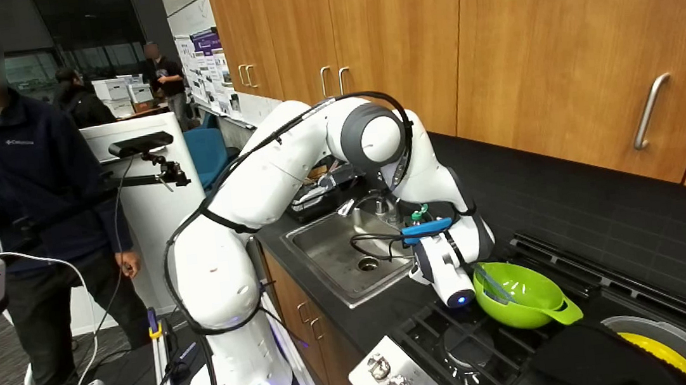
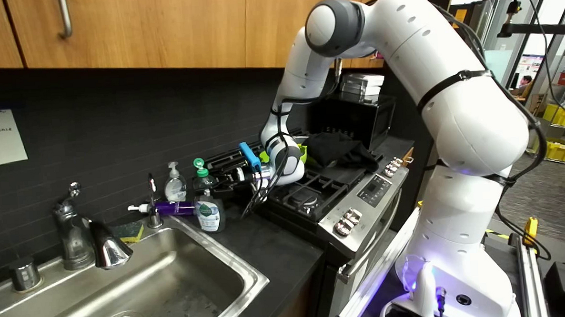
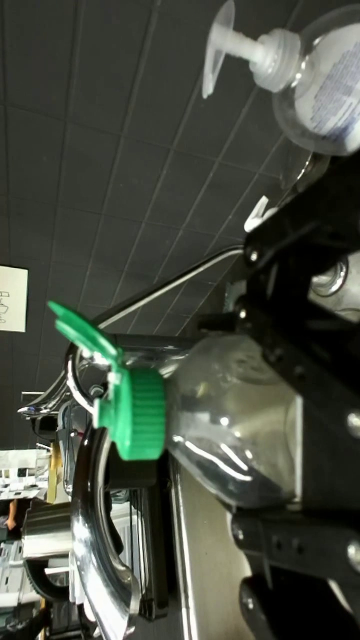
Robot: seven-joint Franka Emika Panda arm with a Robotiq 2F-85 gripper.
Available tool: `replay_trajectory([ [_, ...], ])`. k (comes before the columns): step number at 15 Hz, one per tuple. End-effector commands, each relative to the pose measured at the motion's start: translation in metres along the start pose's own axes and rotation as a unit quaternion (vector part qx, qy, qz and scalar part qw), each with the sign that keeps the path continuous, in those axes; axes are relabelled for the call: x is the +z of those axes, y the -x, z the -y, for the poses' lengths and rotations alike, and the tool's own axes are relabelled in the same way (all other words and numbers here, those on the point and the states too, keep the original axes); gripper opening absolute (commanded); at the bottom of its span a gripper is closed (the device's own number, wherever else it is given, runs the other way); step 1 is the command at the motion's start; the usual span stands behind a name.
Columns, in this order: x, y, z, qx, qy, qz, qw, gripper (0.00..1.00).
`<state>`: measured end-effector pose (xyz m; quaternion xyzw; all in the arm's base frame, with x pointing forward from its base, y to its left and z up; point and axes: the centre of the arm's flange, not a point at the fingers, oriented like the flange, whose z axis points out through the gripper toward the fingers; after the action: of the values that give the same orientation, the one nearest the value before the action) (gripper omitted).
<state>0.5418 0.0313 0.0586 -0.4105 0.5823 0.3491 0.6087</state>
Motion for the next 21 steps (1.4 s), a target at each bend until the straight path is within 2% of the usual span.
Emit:
replay_trajectory([
  [1, -0.004, 0.015, -0.004, -0.012, 0.005, -0.002, 0.9999, 0.39],
  [9, -0.03, 0.037, -0.038, -0.065, -0.002, -0.018, 0.9977, 0.39],
  [21, -0.053, 0.059, -0.045, -0.078, -0.012, -0.032, 0.9964, 0.39],
])
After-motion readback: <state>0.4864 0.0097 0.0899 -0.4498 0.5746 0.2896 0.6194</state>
